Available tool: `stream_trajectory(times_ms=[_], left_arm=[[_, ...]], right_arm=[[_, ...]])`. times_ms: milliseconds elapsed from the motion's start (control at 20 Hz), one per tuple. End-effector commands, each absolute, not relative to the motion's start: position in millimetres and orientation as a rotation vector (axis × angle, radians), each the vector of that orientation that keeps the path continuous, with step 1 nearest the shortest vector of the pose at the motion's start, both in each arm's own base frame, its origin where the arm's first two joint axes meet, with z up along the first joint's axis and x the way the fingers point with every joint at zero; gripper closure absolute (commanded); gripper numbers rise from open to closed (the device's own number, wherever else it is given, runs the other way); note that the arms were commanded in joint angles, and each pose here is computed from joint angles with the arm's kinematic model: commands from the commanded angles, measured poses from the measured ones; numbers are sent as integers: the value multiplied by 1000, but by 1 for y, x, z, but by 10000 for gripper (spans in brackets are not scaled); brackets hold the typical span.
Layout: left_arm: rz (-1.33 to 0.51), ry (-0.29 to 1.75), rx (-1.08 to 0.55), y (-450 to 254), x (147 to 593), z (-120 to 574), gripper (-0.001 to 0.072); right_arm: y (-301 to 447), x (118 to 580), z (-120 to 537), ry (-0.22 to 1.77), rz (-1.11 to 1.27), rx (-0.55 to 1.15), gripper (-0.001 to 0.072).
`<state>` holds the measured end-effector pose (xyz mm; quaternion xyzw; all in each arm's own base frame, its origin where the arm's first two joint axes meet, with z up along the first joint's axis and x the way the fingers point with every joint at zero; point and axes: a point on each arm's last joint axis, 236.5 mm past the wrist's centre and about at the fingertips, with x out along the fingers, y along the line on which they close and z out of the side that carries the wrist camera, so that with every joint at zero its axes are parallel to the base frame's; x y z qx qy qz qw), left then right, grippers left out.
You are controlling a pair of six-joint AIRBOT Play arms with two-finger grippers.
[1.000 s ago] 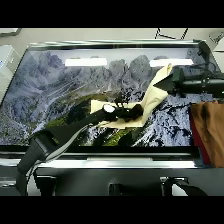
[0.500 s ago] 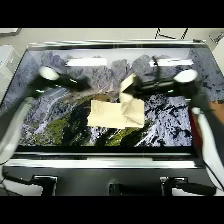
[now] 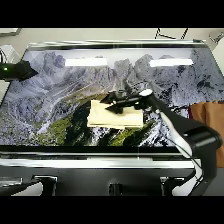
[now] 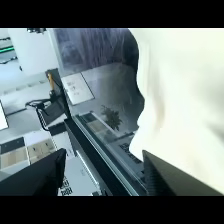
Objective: Fold the clothes and pants, and hang the long-sleeved shirts on hangers.
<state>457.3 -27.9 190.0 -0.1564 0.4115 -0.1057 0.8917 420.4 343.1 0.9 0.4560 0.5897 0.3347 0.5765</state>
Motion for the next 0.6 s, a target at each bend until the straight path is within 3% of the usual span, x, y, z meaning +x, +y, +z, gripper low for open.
stream_trajectory(times_ms=[0, 200, 350, 550], left_arm=[[-217, 876, -298, -21, 448, 184, 684], [-221, 889, -293, -22, 447, 178, 684], [-226, 891, -292, -24, 447, 178, 684], [-243, 893, -288, -32, 446, 179, 683]], right_arm=[[245, 439, 9, 1374, 685, 996, 147], [67, 406, -42, 1550, 160, 738, 69], [73, 387, -71, 1588, 179, 784, 71], [131, 400, -94, 1518, 349, 873, 91]])
